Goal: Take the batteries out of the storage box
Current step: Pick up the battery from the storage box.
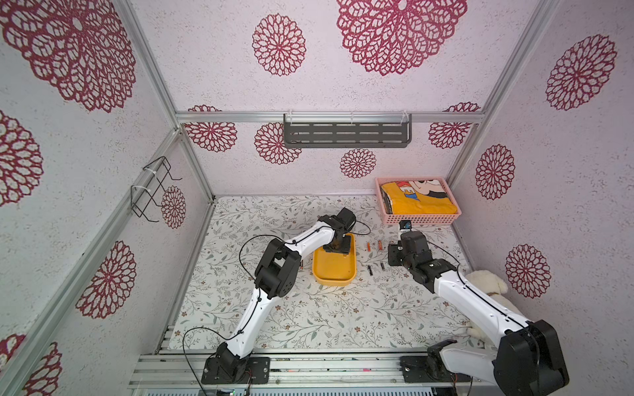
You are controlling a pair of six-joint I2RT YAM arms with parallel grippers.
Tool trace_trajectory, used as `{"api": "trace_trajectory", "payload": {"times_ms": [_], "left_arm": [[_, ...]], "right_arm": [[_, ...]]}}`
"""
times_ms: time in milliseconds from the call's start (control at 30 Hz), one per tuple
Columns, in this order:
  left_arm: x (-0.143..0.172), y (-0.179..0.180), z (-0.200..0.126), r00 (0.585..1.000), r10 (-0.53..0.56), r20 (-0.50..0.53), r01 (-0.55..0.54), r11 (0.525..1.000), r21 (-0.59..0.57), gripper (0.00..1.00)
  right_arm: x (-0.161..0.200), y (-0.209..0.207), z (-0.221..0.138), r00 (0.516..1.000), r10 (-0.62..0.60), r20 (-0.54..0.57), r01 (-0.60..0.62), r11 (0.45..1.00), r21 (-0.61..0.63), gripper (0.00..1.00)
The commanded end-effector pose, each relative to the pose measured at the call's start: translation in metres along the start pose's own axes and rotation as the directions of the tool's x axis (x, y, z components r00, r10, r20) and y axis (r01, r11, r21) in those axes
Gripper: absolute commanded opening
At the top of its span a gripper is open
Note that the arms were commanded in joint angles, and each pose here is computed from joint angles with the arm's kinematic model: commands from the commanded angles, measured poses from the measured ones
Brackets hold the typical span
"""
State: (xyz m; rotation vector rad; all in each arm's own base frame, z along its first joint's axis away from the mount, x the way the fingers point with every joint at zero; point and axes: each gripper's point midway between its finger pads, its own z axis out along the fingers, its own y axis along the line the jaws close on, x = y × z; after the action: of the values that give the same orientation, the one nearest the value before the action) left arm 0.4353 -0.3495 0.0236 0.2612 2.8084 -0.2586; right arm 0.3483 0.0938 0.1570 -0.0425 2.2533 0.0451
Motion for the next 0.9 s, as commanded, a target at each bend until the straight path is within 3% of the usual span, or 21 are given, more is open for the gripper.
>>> {"api": "trace_trajectory", "payload": {"times_ms": [0,133,400,633,800,867], "left_arm": [[0.003,0.001,0.007,1.000,0.022,-0.013,-0.023,0.999,-0.024,0.45],[0.006,-0.002,0.011,0.999,0.037,-0.023,-0.038,0.999,-0.036,0.45],[0.014,0.001,0.020,0.994,0.094,-0.053,-0.101,0.985,-0.141,0.35],[0.019,0.005,0.023,0.993,0.095,-0.067,-0.105,0.982,-0.160,0.28],[0.018,0.008,0.026,0.991,0.121,-0.065,-0.130,0.976,-0.172,0.27],[0.016,0.008,0.026,0.991,0.124,-0.058,-0.133,0.976,-0.173,0.33]], "right_arm": [[-0.013,-0.005,-0.004,0.998,0.016,0.055,-0.017,1.000,0.020,0.50],[-0.012,-0.005,-0.002,0.999,0.015,0.049,-0.016,1.000,0.021,0.50],[-0.008,-0.005,0.000,0.999,0.017,0.048,-0.018,1.000,0.020,0.51],[-0.006,-0.004,0.003,0.999,0.020,0.041,-0.020,1.000,0.016,0.51],[-0.006,-0.002,0.003,0.999,0.022,0.043,-0.022,1.000,0.008,0.52],[-0.005,-0.002,0.003,0.999,0.022,0.041,-0.022,1.000,0.006,0.52]]}}
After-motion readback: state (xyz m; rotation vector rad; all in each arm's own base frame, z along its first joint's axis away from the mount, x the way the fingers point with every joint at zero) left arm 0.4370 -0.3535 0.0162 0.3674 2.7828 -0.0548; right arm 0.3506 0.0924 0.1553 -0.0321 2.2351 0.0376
